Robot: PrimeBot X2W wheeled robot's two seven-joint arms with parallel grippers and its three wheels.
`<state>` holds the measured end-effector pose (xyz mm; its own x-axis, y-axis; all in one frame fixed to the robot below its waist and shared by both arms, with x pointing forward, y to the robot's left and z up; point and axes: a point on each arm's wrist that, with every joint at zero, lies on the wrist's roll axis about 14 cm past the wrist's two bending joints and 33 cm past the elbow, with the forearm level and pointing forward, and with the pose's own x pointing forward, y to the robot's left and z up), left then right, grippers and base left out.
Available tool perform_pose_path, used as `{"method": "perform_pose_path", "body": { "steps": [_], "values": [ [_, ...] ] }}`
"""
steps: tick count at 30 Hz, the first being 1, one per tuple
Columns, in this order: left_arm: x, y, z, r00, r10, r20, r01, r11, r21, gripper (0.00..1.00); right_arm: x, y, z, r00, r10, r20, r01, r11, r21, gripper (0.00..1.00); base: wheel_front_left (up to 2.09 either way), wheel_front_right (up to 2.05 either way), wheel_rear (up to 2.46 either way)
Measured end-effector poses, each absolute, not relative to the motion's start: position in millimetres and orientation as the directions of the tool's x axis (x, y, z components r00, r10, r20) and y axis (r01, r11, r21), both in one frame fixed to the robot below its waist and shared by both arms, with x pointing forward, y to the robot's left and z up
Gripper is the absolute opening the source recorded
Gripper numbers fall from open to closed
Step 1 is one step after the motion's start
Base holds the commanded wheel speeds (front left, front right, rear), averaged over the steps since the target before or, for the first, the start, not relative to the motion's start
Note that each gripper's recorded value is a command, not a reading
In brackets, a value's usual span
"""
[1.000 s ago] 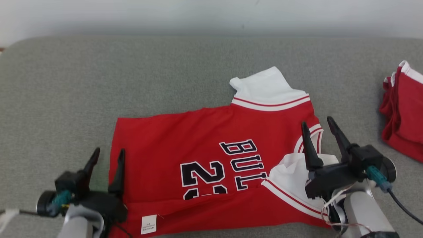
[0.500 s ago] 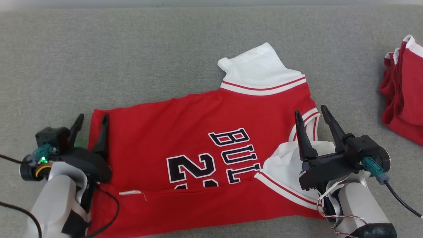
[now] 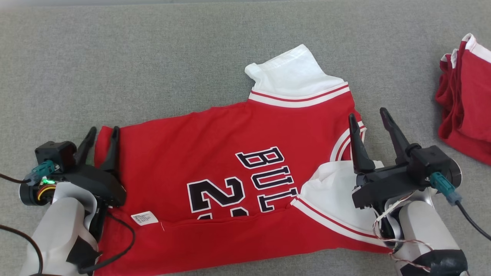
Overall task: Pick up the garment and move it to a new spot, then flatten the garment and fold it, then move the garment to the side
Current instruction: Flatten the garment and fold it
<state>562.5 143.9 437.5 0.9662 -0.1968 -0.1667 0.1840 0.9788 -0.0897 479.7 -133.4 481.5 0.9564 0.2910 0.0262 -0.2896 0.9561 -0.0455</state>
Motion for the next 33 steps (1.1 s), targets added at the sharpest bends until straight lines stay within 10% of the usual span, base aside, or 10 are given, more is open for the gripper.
{"method": "perform_pose_path", "body": {
  "steps": [2,33],
  "values": [
    [561.8,142.7,437.5,0.965,-0.201,-0.168,0.188,0.978,-0.091,0.00,484.3,-134.6,485.2,0.955,0.293,0.035,-0.292,0.955,-0.051,1.00,0.00,0.00,0.00],
    [554.2,131.9,460.5,0.966,-0.249,-0.068,0.243,0.966,-0.086,0.00,622.8,-122.7,445.6,0.870,0.290,-0.400,-0.342,0.938,-0.063,1.00,0.00,0.00,0.00]
  ]
}}
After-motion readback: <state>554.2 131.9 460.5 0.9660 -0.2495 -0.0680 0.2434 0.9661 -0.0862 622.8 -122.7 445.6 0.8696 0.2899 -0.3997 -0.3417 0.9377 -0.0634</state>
